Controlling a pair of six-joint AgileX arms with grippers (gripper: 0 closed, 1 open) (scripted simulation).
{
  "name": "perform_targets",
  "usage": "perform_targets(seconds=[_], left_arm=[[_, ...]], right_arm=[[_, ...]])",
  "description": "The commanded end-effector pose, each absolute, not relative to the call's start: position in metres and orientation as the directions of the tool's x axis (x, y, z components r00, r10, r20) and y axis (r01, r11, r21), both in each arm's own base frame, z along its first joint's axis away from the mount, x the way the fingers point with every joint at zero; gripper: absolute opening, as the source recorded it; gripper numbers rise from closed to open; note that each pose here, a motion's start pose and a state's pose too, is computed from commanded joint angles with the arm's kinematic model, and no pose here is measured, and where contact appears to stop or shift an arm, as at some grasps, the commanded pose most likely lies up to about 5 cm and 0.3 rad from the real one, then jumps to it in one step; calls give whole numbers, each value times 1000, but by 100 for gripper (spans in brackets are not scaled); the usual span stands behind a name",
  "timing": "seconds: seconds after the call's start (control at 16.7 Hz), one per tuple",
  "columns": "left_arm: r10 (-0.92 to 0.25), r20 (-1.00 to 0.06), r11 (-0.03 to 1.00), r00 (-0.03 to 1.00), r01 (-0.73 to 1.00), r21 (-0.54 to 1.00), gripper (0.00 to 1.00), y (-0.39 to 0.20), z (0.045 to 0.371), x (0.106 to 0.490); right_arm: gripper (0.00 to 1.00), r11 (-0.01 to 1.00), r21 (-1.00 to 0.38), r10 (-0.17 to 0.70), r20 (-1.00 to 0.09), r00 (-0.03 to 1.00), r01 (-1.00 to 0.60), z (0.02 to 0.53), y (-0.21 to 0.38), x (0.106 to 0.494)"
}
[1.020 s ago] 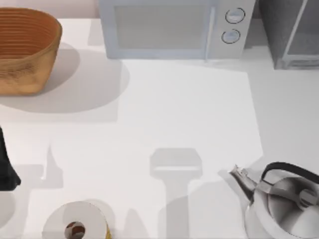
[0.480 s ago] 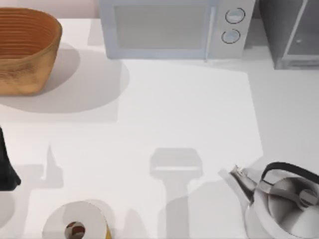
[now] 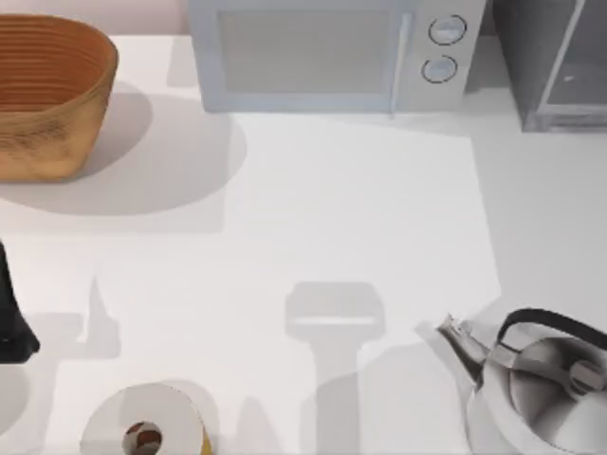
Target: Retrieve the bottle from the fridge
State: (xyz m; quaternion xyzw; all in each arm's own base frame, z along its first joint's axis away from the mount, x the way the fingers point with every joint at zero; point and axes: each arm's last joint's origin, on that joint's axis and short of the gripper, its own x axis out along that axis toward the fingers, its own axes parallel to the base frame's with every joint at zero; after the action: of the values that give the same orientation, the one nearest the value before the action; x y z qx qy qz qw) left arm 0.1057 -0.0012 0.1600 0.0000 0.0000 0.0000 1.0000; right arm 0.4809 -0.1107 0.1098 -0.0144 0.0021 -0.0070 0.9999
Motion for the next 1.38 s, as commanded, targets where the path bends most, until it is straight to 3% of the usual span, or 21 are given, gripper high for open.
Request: perform_targets(seconds=[0.48,0.78,1.38], left_arm=[[0,0,1000,1000,0,0,100,-1,160,106],[0,0,1000,1000,0,0,100,-1,160,106],[0,0,1000,1000,0,0,100,-1,160,106]], right_arm=[[0,999,-29,-14,-5,1000,14,159,-111,481],[0,1000,-28,-14,0,1000,14,160,-112,477],[0,1000,-21,-16,-25,1000,15,154,-109,387]])
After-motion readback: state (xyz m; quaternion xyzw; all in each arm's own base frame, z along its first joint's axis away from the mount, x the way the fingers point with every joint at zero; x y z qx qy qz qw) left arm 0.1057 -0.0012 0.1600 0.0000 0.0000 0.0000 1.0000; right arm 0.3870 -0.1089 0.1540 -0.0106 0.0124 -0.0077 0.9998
